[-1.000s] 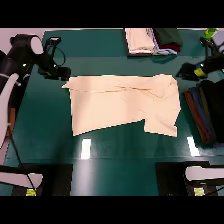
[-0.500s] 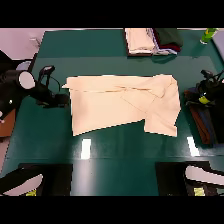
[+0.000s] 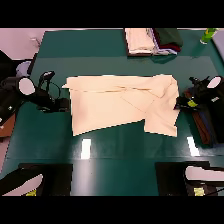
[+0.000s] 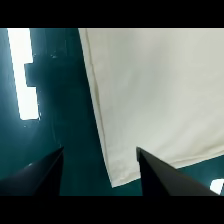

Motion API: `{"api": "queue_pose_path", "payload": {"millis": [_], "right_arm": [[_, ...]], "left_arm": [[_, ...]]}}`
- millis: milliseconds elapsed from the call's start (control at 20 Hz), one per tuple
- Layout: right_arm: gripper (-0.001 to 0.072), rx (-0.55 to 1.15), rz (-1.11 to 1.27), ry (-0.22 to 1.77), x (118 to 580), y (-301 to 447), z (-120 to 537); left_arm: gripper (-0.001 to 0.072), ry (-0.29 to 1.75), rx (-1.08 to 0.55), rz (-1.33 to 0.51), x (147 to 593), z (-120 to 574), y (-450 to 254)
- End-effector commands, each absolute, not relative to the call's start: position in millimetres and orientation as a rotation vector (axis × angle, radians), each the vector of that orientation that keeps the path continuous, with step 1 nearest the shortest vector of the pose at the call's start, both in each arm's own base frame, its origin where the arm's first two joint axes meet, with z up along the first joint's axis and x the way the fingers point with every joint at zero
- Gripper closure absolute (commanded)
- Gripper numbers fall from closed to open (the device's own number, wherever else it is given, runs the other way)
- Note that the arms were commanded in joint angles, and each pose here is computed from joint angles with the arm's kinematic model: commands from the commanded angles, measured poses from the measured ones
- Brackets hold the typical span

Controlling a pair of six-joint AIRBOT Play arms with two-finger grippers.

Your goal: Fold the shirts.

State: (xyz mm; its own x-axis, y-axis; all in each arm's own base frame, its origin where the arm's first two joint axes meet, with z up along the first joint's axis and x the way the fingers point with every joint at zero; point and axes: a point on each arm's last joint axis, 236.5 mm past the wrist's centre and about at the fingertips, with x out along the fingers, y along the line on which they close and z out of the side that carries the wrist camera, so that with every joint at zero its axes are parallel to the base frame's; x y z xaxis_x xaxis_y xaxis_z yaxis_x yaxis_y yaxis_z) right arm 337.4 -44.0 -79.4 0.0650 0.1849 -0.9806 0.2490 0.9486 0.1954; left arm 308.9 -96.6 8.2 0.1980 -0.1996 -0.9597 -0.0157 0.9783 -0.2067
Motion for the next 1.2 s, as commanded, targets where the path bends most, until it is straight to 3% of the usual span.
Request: {"api": "queue_pose_path", "payload": {"millis": [0, 100, 550, 900, 950, 1150], "right_arm": [[0.0473, 0.329, -0.038, 1.523, 342, -34, -89], [0.0684, 0.325, -0.040, 1.496, 345, -35, -83], [0.0694, 0.321, -0.039, 1.466, 347, -35, -72], [0.0694, 0.322, -0.034, 1.486, 343, -34, -72], [0.0693, 0.322, -0.033, 1.491, 342, -34, -72], [0.0694, 0.323, -0.030, 1.502, 339, -33, -71]], "left_arm": [[0.0165, 1.395, -0.182, -0.130, 302, 7, -96], [0.0165, 1.421, -0.180, -0.129, 296, 5, -96], [0.0135, 1.601, -0.290, -0.198, 227, -71, -140], [0.0138, 1.576, -0.321, -0.163, 222, -86, -154], [0.0223, 1.564, -0.329, -0.162, 225, -86, -155], [0.0681, 1.535, -0.319, -0.181, 234, -80, -157]]}}
